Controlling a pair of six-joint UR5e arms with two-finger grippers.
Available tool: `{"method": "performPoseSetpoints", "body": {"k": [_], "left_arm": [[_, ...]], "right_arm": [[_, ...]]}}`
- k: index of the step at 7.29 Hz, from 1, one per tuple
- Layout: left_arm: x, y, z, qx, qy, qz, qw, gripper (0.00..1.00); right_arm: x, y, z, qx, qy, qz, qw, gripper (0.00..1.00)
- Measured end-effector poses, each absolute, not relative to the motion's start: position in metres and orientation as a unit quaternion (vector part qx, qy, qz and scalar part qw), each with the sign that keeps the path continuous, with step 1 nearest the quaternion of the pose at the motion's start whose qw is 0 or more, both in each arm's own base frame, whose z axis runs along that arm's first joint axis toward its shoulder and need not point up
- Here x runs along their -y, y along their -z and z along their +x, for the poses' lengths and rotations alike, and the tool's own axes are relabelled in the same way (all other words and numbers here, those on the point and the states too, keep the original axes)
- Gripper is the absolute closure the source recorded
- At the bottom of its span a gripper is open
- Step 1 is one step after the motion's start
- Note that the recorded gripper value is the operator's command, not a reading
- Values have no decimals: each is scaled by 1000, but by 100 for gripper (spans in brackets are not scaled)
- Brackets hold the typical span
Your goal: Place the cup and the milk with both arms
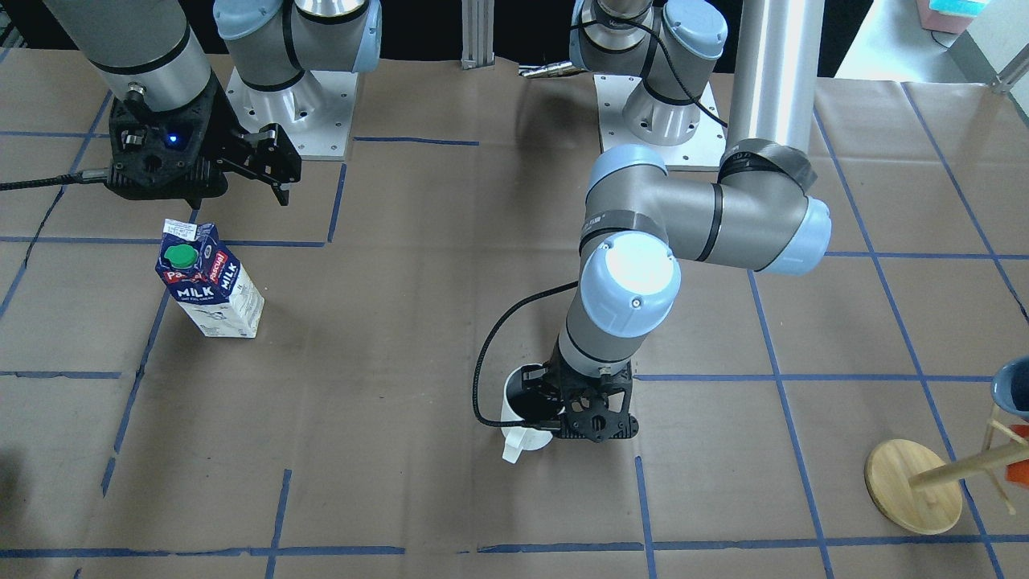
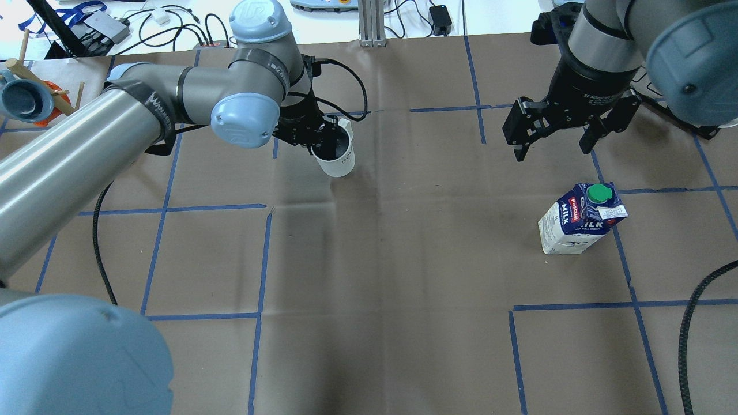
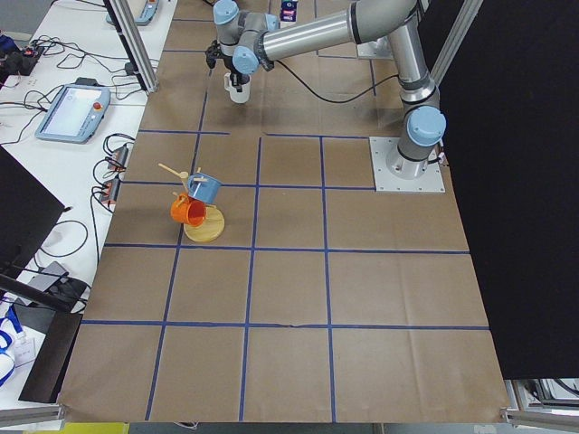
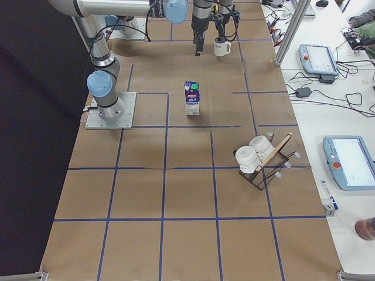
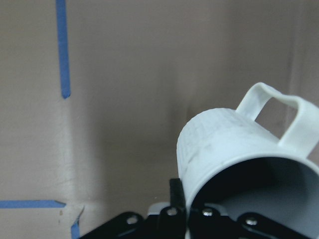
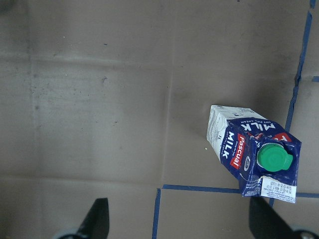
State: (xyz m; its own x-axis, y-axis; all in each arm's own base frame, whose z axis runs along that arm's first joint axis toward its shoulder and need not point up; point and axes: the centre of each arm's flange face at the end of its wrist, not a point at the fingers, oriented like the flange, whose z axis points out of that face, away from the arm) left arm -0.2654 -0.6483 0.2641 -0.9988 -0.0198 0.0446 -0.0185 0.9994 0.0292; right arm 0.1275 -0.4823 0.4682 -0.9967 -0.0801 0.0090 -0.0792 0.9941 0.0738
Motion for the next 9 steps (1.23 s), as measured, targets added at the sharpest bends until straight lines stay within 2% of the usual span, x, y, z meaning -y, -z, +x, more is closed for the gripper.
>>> {"method": "performPoseSetpoints", "body": {"k": [4,5,6,7,8,9], "left_arm": [[666,-246,-276,998,32,50,29,99],[667,-242,-276,997,36,58,31,93],[667,-239,-276,997,40,64,30,79],[667,-238,-276,996,43,68,29,38],[666,-236,-276,996,46,70,26,12],[665,-236,-275,996,52,71,23,3]], "right_arm": [[482,-468,127,999,37,40,7,0],[482,-468,126,999,37,39,7,0],[483,-468,126,999,37,39,7,0],[483,-468,125,999,37,39,6,0],[483,-468,125,999,37,39,7,0],[483,-468,125,999,37,39,7,0]]}}
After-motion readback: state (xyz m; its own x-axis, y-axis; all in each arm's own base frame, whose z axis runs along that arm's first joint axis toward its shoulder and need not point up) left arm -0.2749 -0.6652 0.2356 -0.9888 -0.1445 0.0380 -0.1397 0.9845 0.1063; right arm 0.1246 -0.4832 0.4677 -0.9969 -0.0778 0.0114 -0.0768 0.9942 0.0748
